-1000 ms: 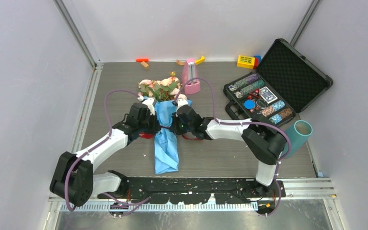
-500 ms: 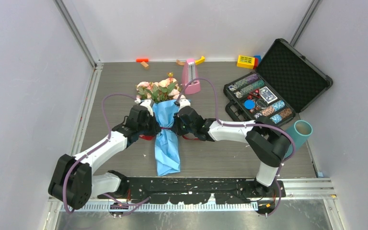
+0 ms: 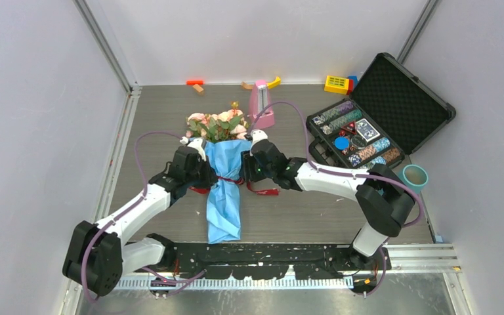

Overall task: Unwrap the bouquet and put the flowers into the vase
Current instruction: Untie the ribbon from the wrapping paper.

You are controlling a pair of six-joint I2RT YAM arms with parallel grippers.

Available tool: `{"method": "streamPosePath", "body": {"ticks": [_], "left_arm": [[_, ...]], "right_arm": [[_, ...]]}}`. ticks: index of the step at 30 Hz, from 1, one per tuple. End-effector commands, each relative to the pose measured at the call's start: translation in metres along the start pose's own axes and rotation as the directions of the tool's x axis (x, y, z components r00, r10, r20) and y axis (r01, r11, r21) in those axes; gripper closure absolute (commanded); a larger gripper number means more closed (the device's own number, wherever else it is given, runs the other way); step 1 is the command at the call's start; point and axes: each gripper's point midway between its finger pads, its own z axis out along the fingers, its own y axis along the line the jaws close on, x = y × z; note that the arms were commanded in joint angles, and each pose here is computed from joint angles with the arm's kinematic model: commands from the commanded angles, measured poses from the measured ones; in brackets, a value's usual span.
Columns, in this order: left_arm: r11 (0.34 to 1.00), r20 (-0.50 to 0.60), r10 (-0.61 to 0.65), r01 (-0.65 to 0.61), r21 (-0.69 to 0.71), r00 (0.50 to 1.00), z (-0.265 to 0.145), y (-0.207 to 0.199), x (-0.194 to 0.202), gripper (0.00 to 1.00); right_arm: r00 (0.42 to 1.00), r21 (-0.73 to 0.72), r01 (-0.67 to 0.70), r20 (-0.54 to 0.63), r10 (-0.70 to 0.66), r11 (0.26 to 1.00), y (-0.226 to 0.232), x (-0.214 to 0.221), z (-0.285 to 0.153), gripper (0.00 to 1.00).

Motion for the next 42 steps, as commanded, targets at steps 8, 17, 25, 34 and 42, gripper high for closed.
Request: {"method": "streamPosePath", "body": {"ticks": [8, 17, 25, 34, 42], "left_arm": [[0.998, 0.075, -0.039, 0.035, 0.052, 0.996, -0.014, -0.012, -0.016, 1.0], [0.999, 0.046, -0.031, 0.03, 0.024, 0.998, -0.01, -0.005, -0.008, 1.0], [0.998, 0.018, -0.006, 0.008, -0.061, 1.0, -0.007, 0.013, 0.0, 1.0], [0.998, 0.007, -0.012, 0.012, -0.068, 1.0, -0.006, 0.016, 0.006, 1.0], [0.998, -0.015, -0.012, 0.011, -0.057, 1.0, -0.003, 0.015, 0.012, 1.0]], "right_arm": [[0.998, -0.221, 0.044, -0.041, -0.054, 0.974, 0.044, 0.002, 0.013, 0.44], [0.997, -0.22, 0.048, -0.045, -0.059, 0.974, 0.045, 0.003, 0.029, 0.56], [0.996, -0.21, 0.07, -0.035, -0.08, 0.975, 0.045, -0.006, 0.013, 0.97], [0.997, -0.23, 0.073, 0.006, -0.073, 0.971, 0.055, -0.021, 0.0, 1.0], [0.998, -0.263, 0.061, 0.045, -0.05, 0.963, 0.07, -0.035, 0.009, 1.0]]}}
